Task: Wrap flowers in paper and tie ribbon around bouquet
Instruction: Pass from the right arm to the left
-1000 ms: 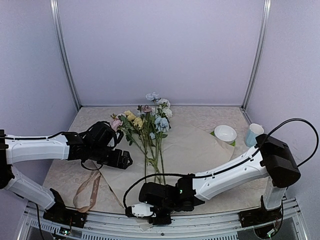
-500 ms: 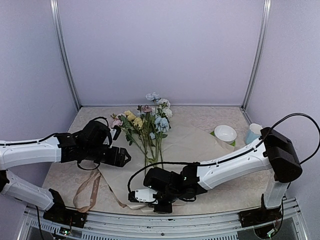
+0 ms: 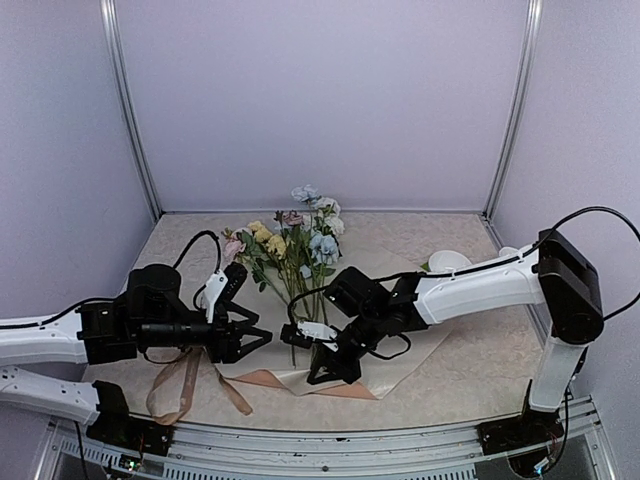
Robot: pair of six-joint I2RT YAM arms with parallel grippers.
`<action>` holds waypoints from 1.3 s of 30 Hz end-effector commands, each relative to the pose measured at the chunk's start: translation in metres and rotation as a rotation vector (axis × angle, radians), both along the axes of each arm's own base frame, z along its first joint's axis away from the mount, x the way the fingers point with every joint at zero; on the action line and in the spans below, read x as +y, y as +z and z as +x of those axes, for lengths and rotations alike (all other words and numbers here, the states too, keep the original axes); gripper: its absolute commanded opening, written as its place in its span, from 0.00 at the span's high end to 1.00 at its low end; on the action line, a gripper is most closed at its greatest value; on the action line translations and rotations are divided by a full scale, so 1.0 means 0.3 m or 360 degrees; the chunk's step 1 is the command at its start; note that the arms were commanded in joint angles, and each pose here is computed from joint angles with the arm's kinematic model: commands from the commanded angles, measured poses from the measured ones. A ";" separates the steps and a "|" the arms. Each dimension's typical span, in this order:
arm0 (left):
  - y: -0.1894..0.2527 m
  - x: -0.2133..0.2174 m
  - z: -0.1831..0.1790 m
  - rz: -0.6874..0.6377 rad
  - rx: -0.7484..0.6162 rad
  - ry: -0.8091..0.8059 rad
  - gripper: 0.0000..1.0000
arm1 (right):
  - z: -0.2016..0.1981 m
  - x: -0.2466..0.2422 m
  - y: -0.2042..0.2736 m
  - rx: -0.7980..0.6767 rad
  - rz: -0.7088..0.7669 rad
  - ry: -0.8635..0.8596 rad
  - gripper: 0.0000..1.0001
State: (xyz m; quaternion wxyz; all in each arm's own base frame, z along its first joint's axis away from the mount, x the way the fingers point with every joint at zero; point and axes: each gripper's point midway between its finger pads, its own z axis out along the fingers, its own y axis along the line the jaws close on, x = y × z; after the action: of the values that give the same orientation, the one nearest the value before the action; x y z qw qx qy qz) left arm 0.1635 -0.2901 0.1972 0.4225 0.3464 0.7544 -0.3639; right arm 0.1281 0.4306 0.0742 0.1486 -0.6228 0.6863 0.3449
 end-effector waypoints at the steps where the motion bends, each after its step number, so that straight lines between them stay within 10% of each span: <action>1: 0.032 -0.061 -0.026 0.0040 -0.0102 -0.0159 0.40 | 0.019 -0.023 0.071 0.0196 0.0106 0.0055 1.00; 5: 0.060 -0.093 -0.122 0.0096 -0.0338 -0.0359 0.41 | 0.037 -0.024 0.087 0.0224 0.0149 0.0083 1.00; 13: -0.205 0.001 -0.096 0.1035 -0.0389 -0.0580 0.24 | 0.066 -0.025 0.093 0.0239 0.0176 0.0110 1.00; 20: -0.276 0.005 -0.032 0.1116 -0.0518 -0.0545 0.22 | 0.060 -0.029 0.102 0.0239 0.0191 0.0158 1.00; 23: -0.252 -0.030 0.021 0.0996 -0.0583 -0.0464 0.43 | 0.055 -0.028 0.103 0.0245 0.0199 0.0170 1.00; 25: -0.242 -0.057 0.034 0.0929 -0.0565 -0.0429 0.74 | 0.061 -0.027 0.102 0.0237 0.0196 0.0163 1.00; 35: -0.231 -0.112 -0.032 0.0630 -0.0369 -0.0497 0.78 | 0.079 -0.030 0.109 0.0257 0.0232 0.0147 1.00; 39: -0.205 -0.107 0.010 0.0496 -0.0242 -0.0366 1.00 | 0.104 -0.048 0.133 0.0265 0.0261 0.0090 0.63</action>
State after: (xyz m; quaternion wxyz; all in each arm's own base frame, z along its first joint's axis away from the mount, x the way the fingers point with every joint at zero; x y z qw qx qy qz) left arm 0.1570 -0.3145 0.1142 0.3513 0.5745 0.7109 -0.2027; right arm 0.1503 0.4176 0.1050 0.1185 -0.6072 0.6520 0.4384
